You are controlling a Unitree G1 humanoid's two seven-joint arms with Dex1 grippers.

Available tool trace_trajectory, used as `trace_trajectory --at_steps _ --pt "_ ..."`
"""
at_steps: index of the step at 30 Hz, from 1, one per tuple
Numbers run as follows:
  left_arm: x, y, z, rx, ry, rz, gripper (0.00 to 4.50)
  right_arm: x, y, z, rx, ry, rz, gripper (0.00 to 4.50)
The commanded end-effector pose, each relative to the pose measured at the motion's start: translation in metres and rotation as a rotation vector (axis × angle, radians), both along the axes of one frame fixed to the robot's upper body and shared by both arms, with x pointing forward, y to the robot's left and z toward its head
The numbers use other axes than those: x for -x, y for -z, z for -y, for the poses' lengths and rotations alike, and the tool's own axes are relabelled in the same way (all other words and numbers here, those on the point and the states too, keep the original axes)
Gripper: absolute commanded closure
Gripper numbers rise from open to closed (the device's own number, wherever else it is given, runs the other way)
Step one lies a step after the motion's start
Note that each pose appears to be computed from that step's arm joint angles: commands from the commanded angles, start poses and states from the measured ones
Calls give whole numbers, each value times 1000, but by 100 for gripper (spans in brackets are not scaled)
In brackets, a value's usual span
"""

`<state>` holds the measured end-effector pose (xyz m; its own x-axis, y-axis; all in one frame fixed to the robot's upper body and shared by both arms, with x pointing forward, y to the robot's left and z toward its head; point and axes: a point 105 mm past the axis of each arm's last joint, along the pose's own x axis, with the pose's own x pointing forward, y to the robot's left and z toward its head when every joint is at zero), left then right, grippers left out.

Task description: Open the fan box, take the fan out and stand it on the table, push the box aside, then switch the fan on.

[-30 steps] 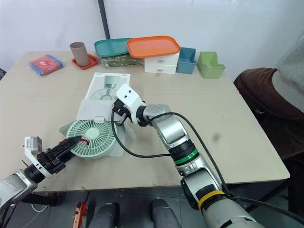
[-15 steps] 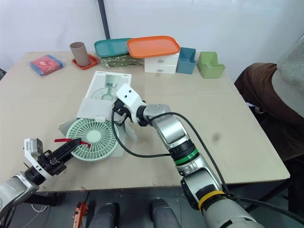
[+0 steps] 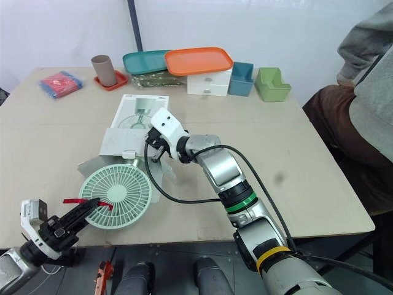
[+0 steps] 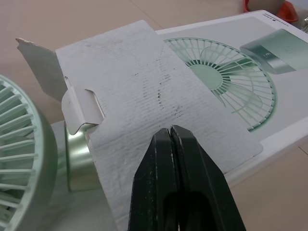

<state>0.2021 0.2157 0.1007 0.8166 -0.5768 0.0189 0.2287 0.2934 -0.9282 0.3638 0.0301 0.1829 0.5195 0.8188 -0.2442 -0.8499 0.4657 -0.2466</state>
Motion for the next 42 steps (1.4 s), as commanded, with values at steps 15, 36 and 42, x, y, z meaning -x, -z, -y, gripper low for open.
trace_trajectory --at_steps 15,36,42 --pt "20 -5 -21 -192 -19 52 12 3 -31 -3 -60 -41 66 450" --pt "27 -55 -64 -1186 127 587 12 92 -41 80 -38 -471 77 450" --pt "11 -53 -86 -1445 57 747 0 106 -28 97 20 -562 84 370"
